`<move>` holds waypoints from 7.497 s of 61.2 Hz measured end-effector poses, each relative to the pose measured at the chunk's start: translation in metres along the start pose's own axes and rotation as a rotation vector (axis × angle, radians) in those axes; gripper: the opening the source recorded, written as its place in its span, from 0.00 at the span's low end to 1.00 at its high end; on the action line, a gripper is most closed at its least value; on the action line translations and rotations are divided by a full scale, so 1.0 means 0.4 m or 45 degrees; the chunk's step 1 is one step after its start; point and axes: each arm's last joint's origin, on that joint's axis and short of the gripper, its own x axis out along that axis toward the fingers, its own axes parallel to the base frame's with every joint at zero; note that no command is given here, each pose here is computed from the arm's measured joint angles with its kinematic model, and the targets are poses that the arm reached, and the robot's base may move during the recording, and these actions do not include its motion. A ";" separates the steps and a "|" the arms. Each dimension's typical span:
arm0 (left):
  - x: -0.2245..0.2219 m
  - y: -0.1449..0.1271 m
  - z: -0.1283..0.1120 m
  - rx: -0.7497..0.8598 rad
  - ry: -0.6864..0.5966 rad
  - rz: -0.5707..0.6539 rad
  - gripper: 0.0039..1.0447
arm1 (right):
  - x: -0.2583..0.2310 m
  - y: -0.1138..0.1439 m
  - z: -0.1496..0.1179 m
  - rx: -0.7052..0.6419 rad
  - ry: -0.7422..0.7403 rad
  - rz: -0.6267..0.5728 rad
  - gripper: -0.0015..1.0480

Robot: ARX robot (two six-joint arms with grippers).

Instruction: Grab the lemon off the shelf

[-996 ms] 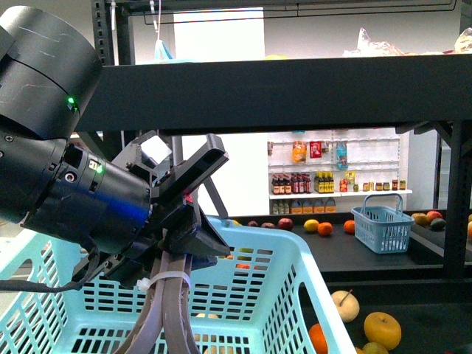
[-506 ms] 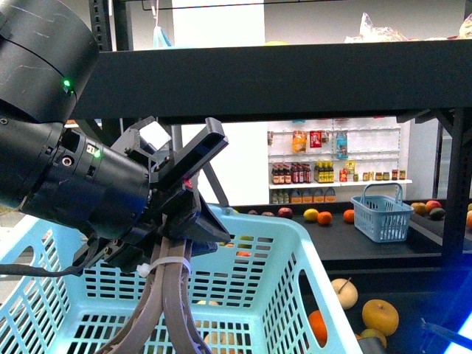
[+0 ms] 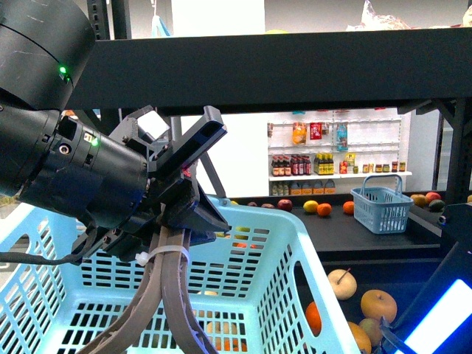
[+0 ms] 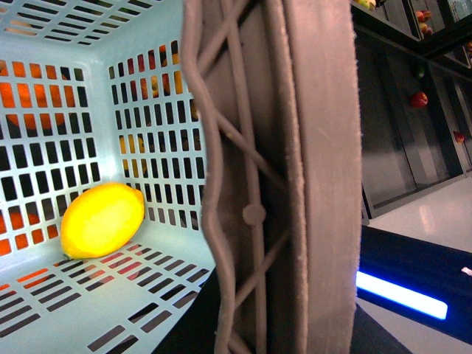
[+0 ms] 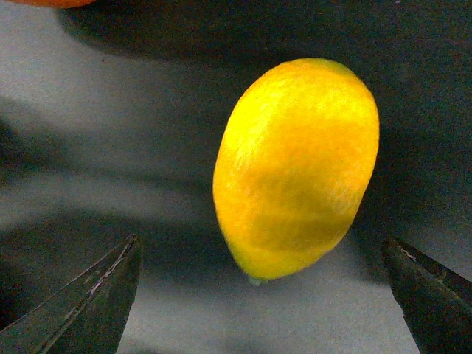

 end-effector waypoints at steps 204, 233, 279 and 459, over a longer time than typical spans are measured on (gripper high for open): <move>0.001 -0.001 -0.001 -0.002 0.004 -0.006 0.15 | -1.164 -0.168 -0.138 0.067 -1.148 -0.303 0.86; 0.001 -0.001 -0.001 -0.001 0.002 -0.003 0.15 | -1.086 -0.117 -0.337 -0.021 -1.161 -0.209 0.03; 0.001 0.000 0.000 -0.004 0.000 0.001 0.15 | -1.062 -0.115 -0.428 -0.024 -1.172 -0.207 0.03; -0.568 0.638 0.209 -1.179 -1.237 0.713 0.38 | -1.063 -0.115 -0.429 -0.023 -1.177 -0.211 0.93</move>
